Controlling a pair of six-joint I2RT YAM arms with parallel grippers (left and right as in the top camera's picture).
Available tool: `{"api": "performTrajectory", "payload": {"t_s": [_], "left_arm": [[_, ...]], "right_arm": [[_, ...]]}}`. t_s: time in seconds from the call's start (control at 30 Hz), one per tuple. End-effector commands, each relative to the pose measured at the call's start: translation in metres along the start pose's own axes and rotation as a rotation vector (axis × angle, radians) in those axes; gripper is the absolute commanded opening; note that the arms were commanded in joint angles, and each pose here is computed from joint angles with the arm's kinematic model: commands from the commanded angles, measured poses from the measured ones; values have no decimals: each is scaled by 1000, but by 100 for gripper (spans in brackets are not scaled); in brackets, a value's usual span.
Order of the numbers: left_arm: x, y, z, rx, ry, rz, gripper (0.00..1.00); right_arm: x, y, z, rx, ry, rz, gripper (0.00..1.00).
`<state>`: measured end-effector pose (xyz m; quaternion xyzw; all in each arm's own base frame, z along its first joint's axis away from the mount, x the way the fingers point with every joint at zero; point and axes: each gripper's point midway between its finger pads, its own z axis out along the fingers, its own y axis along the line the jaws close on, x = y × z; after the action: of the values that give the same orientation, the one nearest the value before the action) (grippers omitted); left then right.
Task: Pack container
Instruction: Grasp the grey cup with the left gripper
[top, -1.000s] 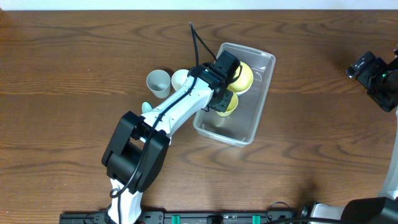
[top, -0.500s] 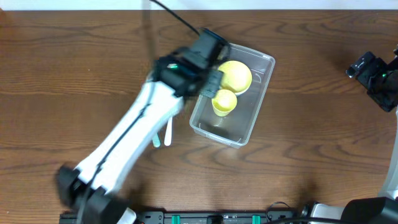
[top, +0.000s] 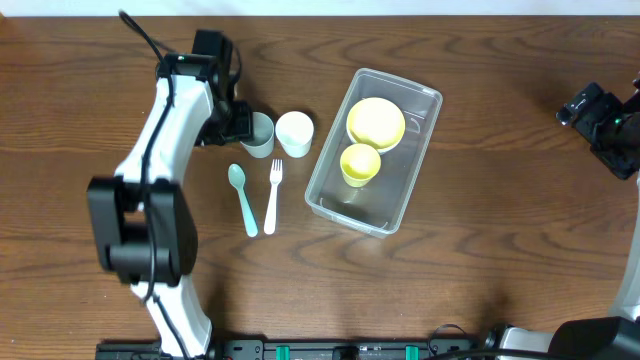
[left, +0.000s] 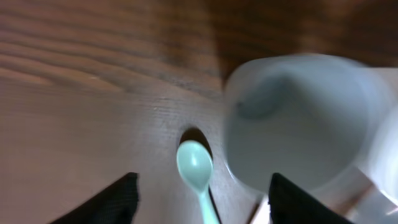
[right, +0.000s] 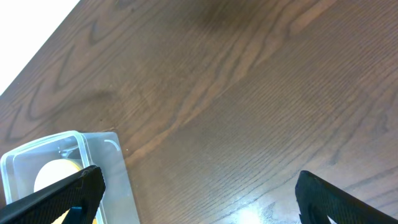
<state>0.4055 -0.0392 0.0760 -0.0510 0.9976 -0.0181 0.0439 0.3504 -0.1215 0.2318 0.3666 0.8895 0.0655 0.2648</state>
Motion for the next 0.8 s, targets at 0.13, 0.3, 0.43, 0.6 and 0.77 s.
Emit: {"api": "performTrajectory", "payload": {"t_s": [0.13,0.3,0.43,0.6,0.77], "left_arm": [[0,-5,34,81,67,-6,31],[-2,-7,12,85,45,-4,6],[-2,-15,-42,99,-30,19,6],[15,-61,-135,157,-237,185,6],[56,-132,-174,218,-327,432,6]], "right_arm": [[-2,-1,-3,-1,-10,1,99],[-2,-1,-3,-1,-9,1,99],[-2,-1,-3,-1,-10,1,99],[-2,-1,-3,-1,-10,1,99],[-2,-1,-3,-1,-10,1,99]]}}
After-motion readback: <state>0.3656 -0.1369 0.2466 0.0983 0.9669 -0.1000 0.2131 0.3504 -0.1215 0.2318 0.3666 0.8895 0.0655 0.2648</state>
